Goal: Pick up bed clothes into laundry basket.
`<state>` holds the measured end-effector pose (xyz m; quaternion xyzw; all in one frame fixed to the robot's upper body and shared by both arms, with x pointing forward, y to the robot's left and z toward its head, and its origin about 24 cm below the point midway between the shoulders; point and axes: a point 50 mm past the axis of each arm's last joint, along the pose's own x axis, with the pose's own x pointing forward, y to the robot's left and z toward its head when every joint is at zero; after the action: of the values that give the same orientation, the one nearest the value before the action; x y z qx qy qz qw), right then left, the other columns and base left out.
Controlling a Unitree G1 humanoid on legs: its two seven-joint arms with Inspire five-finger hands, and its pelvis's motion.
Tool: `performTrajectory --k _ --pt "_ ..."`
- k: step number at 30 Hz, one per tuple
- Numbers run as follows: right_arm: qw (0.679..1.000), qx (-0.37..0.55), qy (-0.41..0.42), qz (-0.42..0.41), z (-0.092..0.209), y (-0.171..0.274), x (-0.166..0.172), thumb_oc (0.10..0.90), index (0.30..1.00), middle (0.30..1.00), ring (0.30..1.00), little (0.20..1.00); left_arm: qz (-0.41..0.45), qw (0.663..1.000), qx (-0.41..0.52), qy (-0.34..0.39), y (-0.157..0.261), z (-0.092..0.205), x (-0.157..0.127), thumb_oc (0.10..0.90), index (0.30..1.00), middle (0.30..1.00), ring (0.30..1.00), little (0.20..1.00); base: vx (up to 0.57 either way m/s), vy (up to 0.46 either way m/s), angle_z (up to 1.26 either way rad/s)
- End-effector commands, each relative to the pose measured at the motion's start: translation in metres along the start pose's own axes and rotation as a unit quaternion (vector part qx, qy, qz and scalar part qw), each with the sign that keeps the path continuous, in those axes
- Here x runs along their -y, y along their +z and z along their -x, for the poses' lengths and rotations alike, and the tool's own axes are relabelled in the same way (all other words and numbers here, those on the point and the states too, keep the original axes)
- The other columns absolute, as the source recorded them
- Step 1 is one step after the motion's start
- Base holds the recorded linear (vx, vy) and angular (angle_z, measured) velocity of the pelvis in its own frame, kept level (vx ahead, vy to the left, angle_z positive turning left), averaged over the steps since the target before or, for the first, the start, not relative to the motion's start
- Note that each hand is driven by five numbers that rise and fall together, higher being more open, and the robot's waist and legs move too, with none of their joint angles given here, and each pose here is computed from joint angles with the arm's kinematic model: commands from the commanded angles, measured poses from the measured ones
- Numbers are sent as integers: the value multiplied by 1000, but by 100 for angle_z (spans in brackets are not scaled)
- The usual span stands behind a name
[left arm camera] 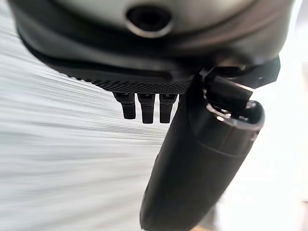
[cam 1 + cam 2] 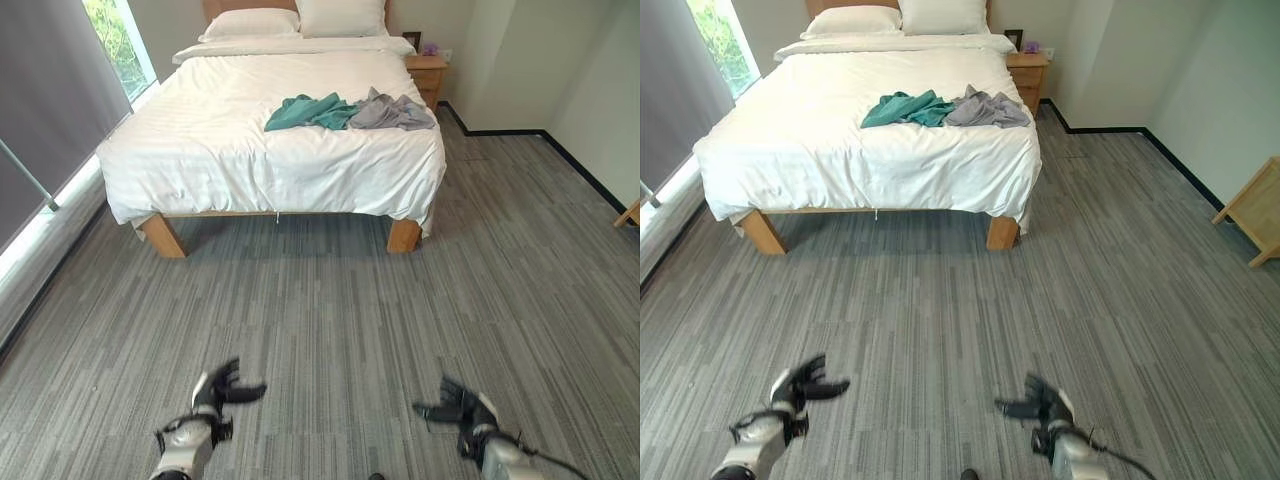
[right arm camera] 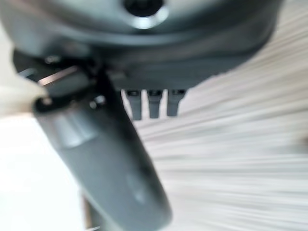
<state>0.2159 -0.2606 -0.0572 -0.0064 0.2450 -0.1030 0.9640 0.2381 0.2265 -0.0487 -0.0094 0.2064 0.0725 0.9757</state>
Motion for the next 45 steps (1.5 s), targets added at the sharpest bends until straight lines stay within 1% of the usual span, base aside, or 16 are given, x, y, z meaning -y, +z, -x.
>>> performTrajectory --k 1,3,5,6,7,8,9,11,21,23,25,26,32,34,41,45 --pt "993 115 6 15 -7 50 -8 800 900 900 900 900 10 994 107 7 56 -15 -2 800 900 900 900 900 0 0 0" --pt "991 130 17 31 -2 54 -14 800 900 900 900 900 41 993 113 -5 54 -10 7 800 900 900 900 900 0 0 0" --pt "990 136 24 27 0 54 -19 800 900 900 900 900 45 992 114 -7 53 -7 7 800 900 900 900 900 0 0 0" --pt "991 134 25 -10 3 49 -22 800 900 900 900 900 43 993 109 -8 47 -4 7 800 900 900 900 900 0 0 0" --pt "989 124 22 -71 7 38 -24 800 900 900 900 900 35 994 99 -3 39 0 6 800 900 900 900 900 0 0 0" --pt "990 124 22 -71 7 38 -23 800 900 900 900 900 35 995 99 -3 39 0 6 800 900 900 900 900 0 0 0" --pt "987 127 28 -99 13 34 -30 800 900 900 900 900 41 995 88 3 31 4 5 800 900 900 900 900 0 0 0" --pt "985 134 36 -103 17 35 -31 800 900 900 900 900 42 995 89 5 29 7 3 800 900 900 900 900 0 0 0" --pt "983 150 28 -106 13 46 -31 800 900 900 900 900 38 993 107 20 38 6 -1 800 900 900 900 900 11 19 -1" --pt "985 151 35 -80 9 50 -36 800 900 900 900 900 42 993 109 24 40 5 -3 800 900 900 900 900 21 82 -16" --pt "985 151 35 -80 9 50 -36 800 900 900 900 900 42 993 109 24 40 5 -3 800 900 900 900 900 9 63 -27" --pt "984 157 48 -66 8 55 -42 800 900 900 900 900 43 992 110 31 41 5 -5 800 900 900 900 900 14 78 -7" --pt "982 158 77 -63 12 54 -54 800 900 900 900 900 44 992 113 37 43 4 -7 800 900 900 900 900 86 172 -24" --pt "982 154 81 -67 13 51 -59 800 900 900 900 900 34 992 111 43 44 3 -9 800 900 900 900 900 367 82 17" --pt "986 130 73 -81 15 38 -51 800 900 900 900 900 31 992 117 40 48 -2 -9 800 900 900 900 900 450 -97 5" --pt "988 116 79 -69 21 29 -46 800 900 900 900 900 17 993 109 33 41 4 -10 800 900 900 900 900 518 -233 53"
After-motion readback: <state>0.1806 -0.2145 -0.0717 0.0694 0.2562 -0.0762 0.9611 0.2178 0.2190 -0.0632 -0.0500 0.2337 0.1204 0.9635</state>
